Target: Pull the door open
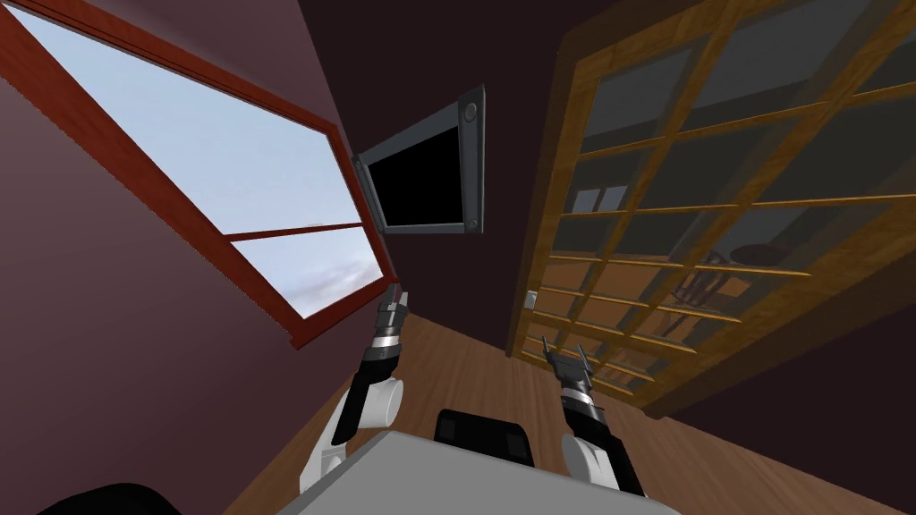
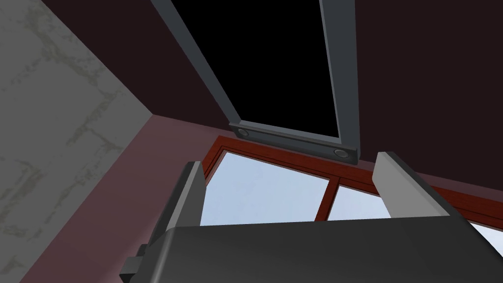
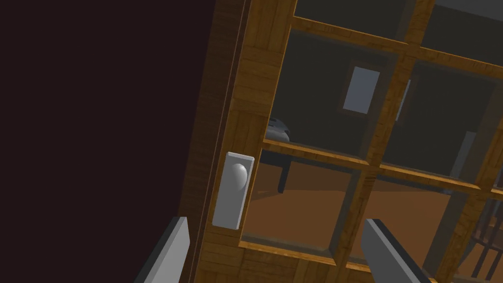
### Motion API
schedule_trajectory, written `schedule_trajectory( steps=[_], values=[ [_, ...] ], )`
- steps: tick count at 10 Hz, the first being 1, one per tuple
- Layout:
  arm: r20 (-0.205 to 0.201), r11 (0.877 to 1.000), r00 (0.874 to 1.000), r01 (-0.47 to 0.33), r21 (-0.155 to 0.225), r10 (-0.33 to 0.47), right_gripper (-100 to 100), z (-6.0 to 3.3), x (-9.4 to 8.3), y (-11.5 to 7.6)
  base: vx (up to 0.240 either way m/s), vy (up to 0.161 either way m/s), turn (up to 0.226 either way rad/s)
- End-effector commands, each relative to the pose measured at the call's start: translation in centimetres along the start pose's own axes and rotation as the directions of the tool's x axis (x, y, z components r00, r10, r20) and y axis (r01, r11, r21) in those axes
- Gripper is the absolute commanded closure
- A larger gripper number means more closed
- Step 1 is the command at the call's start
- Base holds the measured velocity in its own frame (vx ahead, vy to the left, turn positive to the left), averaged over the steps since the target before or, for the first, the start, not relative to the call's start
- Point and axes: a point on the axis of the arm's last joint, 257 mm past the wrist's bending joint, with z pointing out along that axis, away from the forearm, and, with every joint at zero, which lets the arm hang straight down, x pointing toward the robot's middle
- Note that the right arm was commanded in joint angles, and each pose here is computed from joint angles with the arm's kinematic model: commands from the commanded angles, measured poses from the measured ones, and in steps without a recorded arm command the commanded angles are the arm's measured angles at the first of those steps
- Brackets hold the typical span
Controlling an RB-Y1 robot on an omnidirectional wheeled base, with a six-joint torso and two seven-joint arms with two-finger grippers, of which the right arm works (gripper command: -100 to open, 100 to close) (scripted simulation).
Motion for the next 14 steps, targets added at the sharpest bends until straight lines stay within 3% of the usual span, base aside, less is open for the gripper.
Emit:
schedule_trajectory(
  steps=[1,8,14],
  values=[
    [0.019,1.000,0.999,-0.028,-0.004,0.028,-100,-0.29,-1.0,0.2,0.099,-0.009,0.064],
    [0.110,0.989,0.983,-0.141,-0.043,0.145,-100,-1.96,-5.6,1.6,0.123,-0.016,0.073],
    [0.180,0.968,0.953,-0.226,-0.107,0.242,-100,-3.82,-9.7,3.7,0.140,-0.028,0.080]
  ],
)
